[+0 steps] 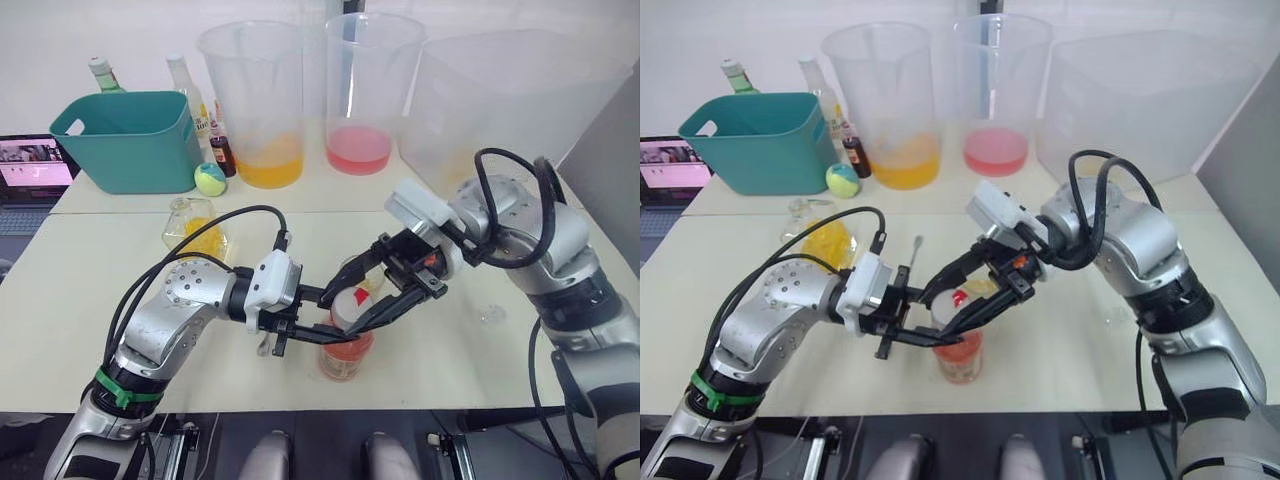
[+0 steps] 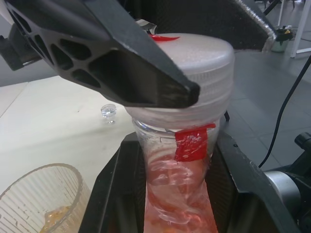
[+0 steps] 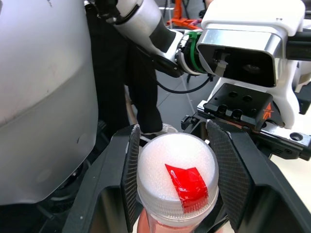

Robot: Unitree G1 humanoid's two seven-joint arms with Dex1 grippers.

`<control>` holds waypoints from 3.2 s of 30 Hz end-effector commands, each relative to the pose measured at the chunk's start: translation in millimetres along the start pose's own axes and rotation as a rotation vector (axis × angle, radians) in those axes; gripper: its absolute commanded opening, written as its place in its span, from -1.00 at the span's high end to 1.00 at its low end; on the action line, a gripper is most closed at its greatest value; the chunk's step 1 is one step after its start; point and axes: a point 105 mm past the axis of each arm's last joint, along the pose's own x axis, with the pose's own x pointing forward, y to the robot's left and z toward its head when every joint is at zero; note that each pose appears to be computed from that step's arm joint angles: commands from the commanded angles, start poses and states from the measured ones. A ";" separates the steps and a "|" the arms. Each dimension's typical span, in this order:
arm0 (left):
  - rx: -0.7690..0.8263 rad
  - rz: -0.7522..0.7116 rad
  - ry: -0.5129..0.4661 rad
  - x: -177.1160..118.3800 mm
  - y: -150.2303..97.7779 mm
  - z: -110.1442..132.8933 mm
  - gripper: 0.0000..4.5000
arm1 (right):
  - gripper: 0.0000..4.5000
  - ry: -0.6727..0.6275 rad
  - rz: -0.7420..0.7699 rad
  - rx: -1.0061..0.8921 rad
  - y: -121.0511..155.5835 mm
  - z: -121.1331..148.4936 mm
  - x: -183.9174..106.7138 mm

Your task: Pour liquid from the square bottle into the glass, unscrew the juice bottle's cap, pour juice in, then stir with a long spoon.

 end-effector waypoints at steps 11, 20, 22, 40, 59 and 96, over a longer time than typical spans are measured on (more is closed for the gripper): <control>-0.057 0.021 0.049 -5.7 0.1 -12.6 0.47 | -0.97 -0.089 -0.180 -0.073 19.1 42.0 -21.1; -0.062 0.023 0.040 -4.2 -1.0 -14.0 0.47 | -0.99 -0.106 -0.671 -0.002 38.3 15.2 -2.0; -0.064 0.026 0.039 -3.4 -0.9 -14.9 0.47 | -0.99 -0.135 -0.768 0.046 37.4 4.5 1.4; -0.072 -0.003 0.034 -2.7 -2.9 -18.6 0.47 | -0.88 -0.226 -0.992 0.112 31.6 3.4 8.4; -0.054 -0.002 0.037 1.9 3.7 -13.8 0.47 | 0.25 -0.154 -0.719 0.124 16.3 -12.2 9.1; -0.038 0.031 0.016 4.8 -4.5 -9.0 0.47 | -0.98 -0.141 -0.629 -0.027 34.8 25.0 -11.0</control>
